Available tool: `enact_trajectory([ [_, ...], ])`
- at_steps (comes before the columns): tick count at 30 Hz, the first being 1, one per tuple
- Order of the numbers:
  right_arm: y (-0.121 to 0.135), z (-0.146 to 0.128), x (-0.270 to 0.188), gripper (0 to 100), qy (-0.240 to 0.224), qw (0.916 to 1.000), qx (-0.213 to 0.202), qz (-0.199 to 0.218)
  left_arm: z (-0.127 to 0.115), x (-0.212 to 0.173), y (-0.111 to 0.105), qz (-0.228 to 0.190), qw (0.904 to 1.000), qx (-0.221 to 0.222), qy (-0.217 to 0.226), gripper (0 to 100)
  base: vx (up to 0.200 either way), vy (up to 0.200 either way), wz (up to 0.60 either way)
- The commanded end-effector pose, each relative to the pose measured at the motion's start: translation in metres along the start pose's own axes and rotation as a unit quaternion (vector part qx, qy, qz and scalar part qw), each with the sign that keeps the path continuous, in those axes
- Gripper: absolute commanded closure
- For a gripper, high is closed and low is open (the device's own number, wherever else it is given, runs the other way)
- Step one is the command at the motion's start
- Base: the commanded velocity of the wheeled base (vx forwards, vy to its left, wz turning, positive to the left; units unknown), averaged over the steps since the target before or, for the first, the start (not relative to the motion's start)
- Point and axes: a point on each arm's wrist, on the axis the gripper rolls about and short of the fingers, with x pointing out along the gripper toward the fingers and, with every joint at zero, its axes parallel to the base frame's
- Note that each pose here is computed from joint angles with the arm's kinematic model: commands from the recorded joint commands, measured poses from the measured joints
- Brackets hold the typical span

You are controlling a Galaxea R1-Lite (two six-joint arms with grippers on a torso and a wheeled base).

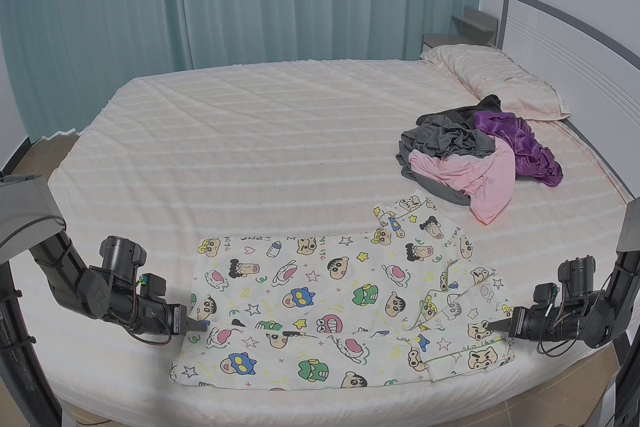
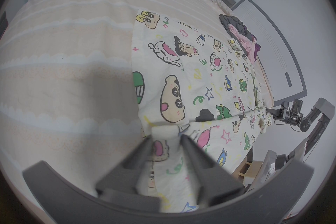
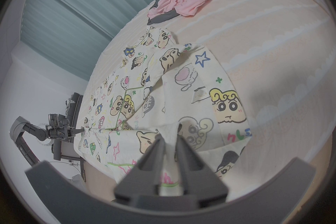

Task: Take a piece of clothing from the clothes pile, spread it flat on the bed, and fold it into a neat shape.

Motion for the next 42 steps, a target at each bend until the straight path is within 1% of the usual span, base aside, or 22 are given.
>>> enact_trajectory([
  [1, 0.002, -0.001, -0.002, 0, -0.002, 1.0, -0.003, 0.002, -0.001, 0.0, -0.001, -0.001, 1.0, -0.004, 0.001, 0, 0.0, 0.0, 0.0],
  [4, 0.004, 0.001, -0.006, 0, -0.014, 0.9998, -0.008, 0.007, -0.001, -0.004, -0.001, 0.0, 1.0, -0.007, -0.004, 0, 0.0, 0.0, 0.0],
  [7, 0.008, 0.003, -0.011, 0, -0.032, 0.9993, -0.015, 0.013, 0.004, -0.018, -0.002, 0.001, 0.9996, -0.012, -0.027, 0, 0.0, 0.0, 0.0],
  [8, 0.008, 0.003, -0.011, 0, -0.032, 0.9993, -0.015, 0.013, 0.004, -0.018, -0.002, 0.001, 0.9996, -0.012, -0.027, 0, 0.0, 0.0, 0.0],
  [9, 0.012, 0.004, -0.018, 0, -0.048, 0.9985, -0.017, 0.019, 0.005, -0.03, -0.004, 0.003, 0.9988, -0.019, -0.045, 0, 0.0, 0.0, 0.0],
  [11, 0.015, 0.007, -0.023, 0, -0.063, 0.9977, -0.008, 0.024, 0.007, -0.042, -0.007, 0.002, 0.9974, -0.028, -0.066, 0, 0.0, 0.0, 0.0],
  [13, 0.017, 0.009, -0.026, 0, -0.071, 0.9971, -0.003, 0.027, 0.009, -0.049, -0.009, 0.001, 0.9962, -0.042, -0.077, 0, 0.0, 0.0, 0.0],
  [14, 0.017, 0.009, -0.026, 0, -0.071, 0.9971, -0.003, 0.027, 0.009, -0.049, -0.009, 0.001, 0.9962, -0.042, -0.077, 0, 0.0, 0.0, 0.0],
  [15, 0.018, 0.01, -0.026, 0, -0.073, 0.997, -0.001, 0.028, 0.008, -0.054, -0.011, -0.002, 0.9945, -0.06, -0.086, 0, 0.0, 0.0, 0.0],
  [16, 0.017, 0.01, -0.026, 0, -0.072, 0.997, -0.001, 0.027, 0.008, -0.056, -0.012, -0.003, 0.9939, -0.066, -0.088, 0, 0.0, 0.0, 0.0],
  [18, 0.017, 0.01, -0.026, 0, -0.072, 0.997, -0.001, 0.027, 0.008, -0.057, -0.012, -0.004, 0.9938, -0.066, -0.089, 0, 0.0, 0.0, 0.0],
  [20, 0.017, 0.009, -0.025, 0, -0.069, 0.9972, 0.0, 0.026, 0.003, -0.059, -0.009, -0.005, 0.9932, -0.076, -0.088, 0, 0.0, 0.0, 0.0],
  [26, 0.018, 0.009, -0.025, 0, -0.069, 0.9972, -0.001, 0.028, -0.005, -0.057, -0.007, -0.003, 0.9937, -0.083, -0.076, 0, 0.2, 0.0, 0.0],
  [33, 0.018, 0.009, -0.025, 0, -0.068, 0.9973, -0.001, 0.027, -0.016, -0.054, -0.006, -0.004, 0.9935, -0.081, -0.081, 0, 0.0, 0.0, 0.0],
  [37, 0.018, 0.008, -0.025, 0, -0.067, 0.9974, -0.001, 0.028, -0.016, -0.053, -0.007, -0.007, 0.9921, -0.096, -0.08, 0, 0.0, 0.0, 0.0],
  [42, 0.018, 0.009, -0.024, 0, -0.067, 0.9973, -0.001, 0.028, -0.016, -0.053, -0.008, -0.008, 0.9914, -0.102, -0.082, 0, 0.0, -0.2, 0.0],
])
